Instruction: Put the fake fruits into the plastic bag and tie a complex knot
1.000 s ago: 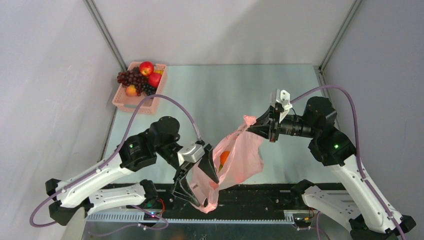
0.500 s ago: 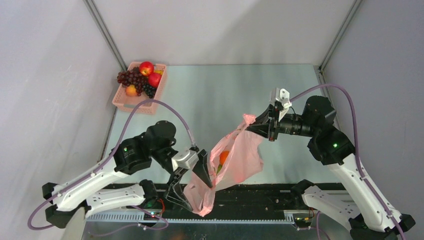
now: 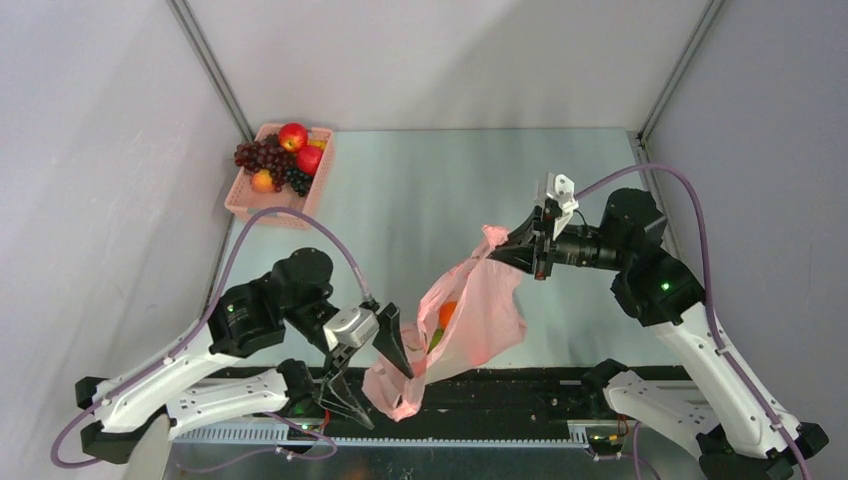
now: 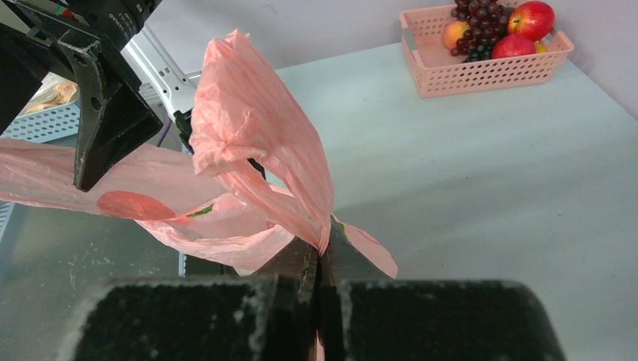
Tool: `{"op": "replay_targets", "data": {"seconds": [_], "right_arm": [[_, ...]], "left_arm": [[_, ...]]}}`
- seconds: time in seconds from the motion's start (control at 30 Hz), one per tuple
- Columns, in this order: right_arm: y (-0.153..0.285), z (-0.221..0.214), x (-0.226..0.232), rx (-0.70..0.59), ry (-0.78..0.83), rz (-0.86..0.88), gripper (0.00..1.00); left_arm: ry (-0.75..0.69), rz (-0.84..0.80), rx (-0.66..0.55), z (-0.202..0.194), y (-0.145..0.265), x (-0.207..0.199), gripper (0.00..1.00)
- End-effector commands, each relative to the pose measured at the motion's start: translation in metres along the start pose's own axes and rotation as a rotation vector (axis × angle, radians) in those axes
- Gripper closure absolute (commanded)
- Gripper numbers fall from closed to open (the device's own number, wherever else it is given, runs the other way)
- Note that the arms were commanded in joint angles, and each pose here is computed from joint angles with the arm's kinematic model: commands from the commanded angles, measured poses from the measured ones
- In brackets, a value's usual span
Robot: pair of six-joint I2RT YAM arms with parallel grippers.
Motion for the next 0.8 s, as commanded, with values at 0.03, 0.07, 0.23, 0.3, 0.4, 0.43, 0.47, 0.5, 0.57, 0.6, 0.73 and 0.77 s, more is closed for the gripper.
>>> {"op": "replay_targets", "data": {"seconds": [0.03, 0.07, 0.23, 0.3, 0.4, 0.43, 0.47, 0.5, 0.57, 0.6, 0.73, 0.77], "right_arm": [[-0.002, 0.013, 0.004, -0.045, 0.032, 0.019, 1.00], [-0.003, 0.013, 0.004, -0.045, 0.032, 0.020, 1.00], [-0.002, 0.013, 0.006, -0.044, 0.036, 0.024, 1.00], [-0.002, 0.012, 0.006, -0.042, 0.038, 0.025, 1.00], [-0.001, 0.011, 0.007, -0.036, 0.038, 0.021, 1.00], [-0.001, 0.011, 0.007, -0.035, 0.037, 0.021, 1.00], [0.000, 0.010, 0.008, -0.032, 0.036, 0.021, 1.00], [0.000, 0.010, 0.008, -0.030, 0.036, 0.022, 1.00], [0.001, 0.009, 0.010, -0.028, 0.035, 0.022, 1.00], [0.002, 0.009, 0.011, -0.029, 0.035, 0.019, 1.00], [0.007, 0.008, 0.017, -0.031, 0.035, 0.014, 1.00], [0.008, 0.007, 0.019, -0.026, 0.029, 0.015, 1.00]], "left_arm": [[0.001, 0.051, 0.003, -0.005, -0.004, 0.011, 0.01], [0.015, 0.054, 0.004, -0.006, -0.005, 0.013, 0.01], [0.016, 0.092, -0.003, -0.008, -0.010, 0.026, 0.06], [0.019, 0.112, -0.013, -0.009, -0.012, 0.030, 0.08], [0.016, 0.141, -0.045, -0.007, -0.016, 0.038, 0.15], [0.030, 0.156, -0.054, -0.007, -0.016, 0.040, 0.18], [0.018, 0.171, -0.067, -0.006, -0.017, 0.042, 0.24], [0.029, 0.176, -0.074, -0.006, -0.018, 0.043, 0.27], [0.033, 0.194, -0.093, -0.004, -0.018, 0.045, 0.42], [0.029, 0.205, -0.103, -0.004, -0.019, 0.047, 0.55], [0.046, 0.269, -0.142, -0.004, -0.018, 0.047, 0.86], [0.041, 0.299, -0.153, -0.002, -0.016, 0.046, 0.92]]}}
Point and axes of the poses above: each gripper's point midway between its finger pads, its own y axis back along the fingers, its own x axis along the line the jaws close on, z = x × y, the point moved 9 cm from there along y, back along the fingers, and after that the axes turned 12 degrees about -y, right-handed, at the moved point
